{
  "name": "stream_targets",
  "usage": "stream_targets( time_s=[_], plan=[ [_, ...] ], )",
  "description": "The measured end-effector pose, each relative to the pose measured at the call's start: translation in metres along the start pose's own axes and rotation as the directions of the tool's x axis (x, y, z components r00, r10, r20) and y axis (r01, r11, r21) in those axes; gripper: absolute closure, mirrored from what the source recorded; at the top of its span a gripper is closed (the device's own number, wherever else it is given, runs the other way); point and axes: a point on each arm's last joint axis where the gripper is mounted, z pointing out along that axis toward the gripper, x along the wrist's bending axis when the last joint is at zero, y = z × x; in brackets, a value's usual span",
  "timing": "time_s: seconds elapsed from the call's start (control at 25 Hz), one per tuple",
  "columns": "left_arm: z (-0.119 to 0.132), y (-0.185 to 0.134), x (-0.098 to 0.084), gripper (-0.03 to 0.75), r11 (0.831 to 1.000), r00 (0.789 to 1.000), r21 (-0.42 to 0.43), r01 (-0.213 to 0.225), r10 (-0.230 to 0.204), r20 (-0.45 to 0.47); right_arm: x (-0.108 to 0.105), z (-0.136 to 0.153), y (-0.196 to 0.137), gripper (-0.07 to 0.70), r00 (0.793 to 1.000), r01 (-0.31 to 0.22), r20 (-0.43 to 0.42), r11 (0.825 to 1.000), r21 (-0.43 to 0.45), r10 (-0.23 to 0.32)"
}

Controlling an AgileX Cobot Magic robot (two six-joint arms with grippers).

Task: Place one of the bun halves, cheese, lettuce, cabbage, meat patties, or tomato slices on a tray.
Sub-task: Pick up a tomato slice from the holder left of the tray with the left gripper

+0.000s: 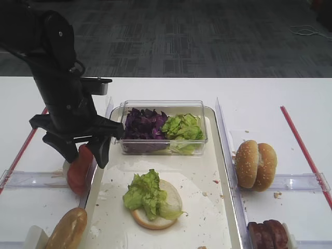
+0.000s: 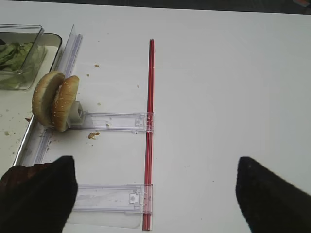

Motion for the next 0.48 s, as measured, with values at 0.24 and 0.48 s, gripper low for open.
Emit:
stream_targets(
  time_s=[0.24, 0.48],
  plan=[
    [0.013, 0.004, 0.001, 0.253, 0.999, 1.000, 0.033, 0.005, -0.005, -0.003, 0.000, 0.000, 0.000, -0.053, 1.000, 0.000, 0.000, 1.000, 0.000, 0.000],
    [0.005, 0.010, -0.001, 0.277, 1.000, 1.000, -0.002, 0.004, -0.004, 0.007, 0.000, 0.000, 0.000, -0.053, 1.000, 0.000, 0.000, 1.000, 0.000, 0.000]
  ],
)
